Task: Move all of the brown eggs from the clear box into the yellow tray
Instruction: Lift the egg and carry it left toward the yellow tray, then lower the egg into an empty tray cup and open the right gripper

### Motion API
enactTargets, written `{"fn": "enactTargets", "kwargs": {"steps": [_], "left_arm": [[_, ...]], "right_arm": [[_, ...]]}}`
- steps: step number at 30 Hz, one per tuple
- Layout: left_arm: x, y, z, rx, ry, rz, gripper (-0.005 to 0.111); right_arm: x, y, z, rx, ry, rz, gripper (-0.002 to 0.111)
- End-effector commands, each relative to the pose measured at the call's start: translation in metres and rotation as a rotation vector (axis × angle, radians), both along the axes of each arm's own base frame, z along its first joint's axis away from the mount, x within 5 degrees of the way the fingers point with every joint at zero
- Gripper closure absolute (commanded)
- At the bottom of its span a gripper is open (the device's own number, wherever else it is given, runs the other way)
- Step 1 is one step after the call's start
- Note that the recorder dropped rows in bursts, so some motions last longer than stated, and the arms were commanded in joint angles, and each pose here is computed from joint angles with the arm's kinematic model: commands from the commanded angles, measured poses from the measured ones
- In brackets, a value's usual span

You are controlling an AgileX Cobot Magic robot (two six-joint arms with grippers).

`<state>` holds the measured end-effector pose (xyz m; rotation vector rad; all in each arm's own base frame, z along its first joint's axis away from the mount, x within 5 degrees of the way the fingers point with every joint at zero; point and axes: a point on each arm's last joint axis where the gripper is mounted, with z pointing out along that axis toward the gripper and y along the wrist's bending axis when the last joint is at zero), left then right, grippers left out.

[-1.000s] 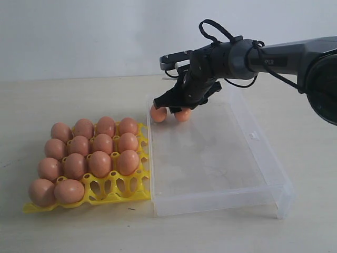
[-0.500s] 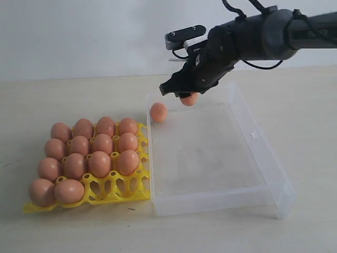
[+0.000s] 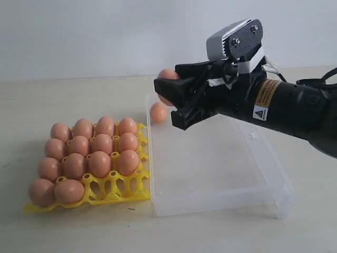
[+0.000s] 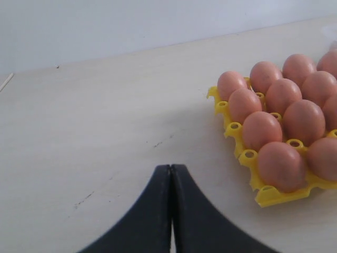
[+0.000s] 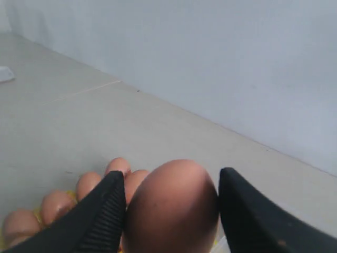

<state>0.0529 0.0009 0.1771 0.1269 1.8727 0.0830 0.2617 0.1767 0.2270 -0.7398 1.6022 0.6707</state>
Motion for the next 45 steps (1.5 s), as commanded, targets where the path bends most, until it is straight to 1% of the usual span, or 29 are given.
{"fn": "enactTargets", "kwargs": {"steps": [1,3,10,13,19,24,27,33,38,45], "left_arm": [[0.000,0.000,0.002,-0.007,-0.016,-0.004,0.107],[0.000,0.000,0.002,-0.007,-0.016,-0.004,0.107],[0.000,0.000,0.002,-0.007,-0.016,-0.004,0.107],[0.000,0.000,0.002,-0.007,-0.016,-0.004,0.107],[0.000,0.000,0.002,-0.007,-0.016,-0.004,0.107],[0.000,0.000,0.002,-0.007,-0.016,-0.004,0.107],[0.000,0.000,0.002,-0.007,-0.016,-0.004,0.107],[0.000,0.000,0.002,-0.007,-0.016,-0.004,0.107],[0.000,0.000,0.002,-0.007,-0.016,-0.004,0.107],[0.000,0.000,0.002,-0.007,-0.016,-0.004,0.107]], "right_arm": [[0.002,-0.005,0.001,0.041,0.029,-0.065,0.108],[-0.001,-0.001,-0.002,0.006,0.001,0.006,0.108],[0.002,0.013,-0.017,-0.024,0.078,0.134,0.108],[0.006,0.021,-0.021,-0.026,0.099,0.159,0.108],[0.008,0.056,-0.028,-0.035,0.095,0.246,0.108],[0.006,0.080,-0.052,-0.072,0.085,0.323,0.108],[0.001,0.090,-0.063,-0.078,0.051,0.373,0.108],[-0.009,0.102,-0.070,-0.114,-0.034,0.417,0.108],[-0.011,0.103,-0.070,-0.127,-0.052,0.433,0.108],[-0.022,0.110,-0.073,-0.153,-0.059,0.507,0.108]]}}
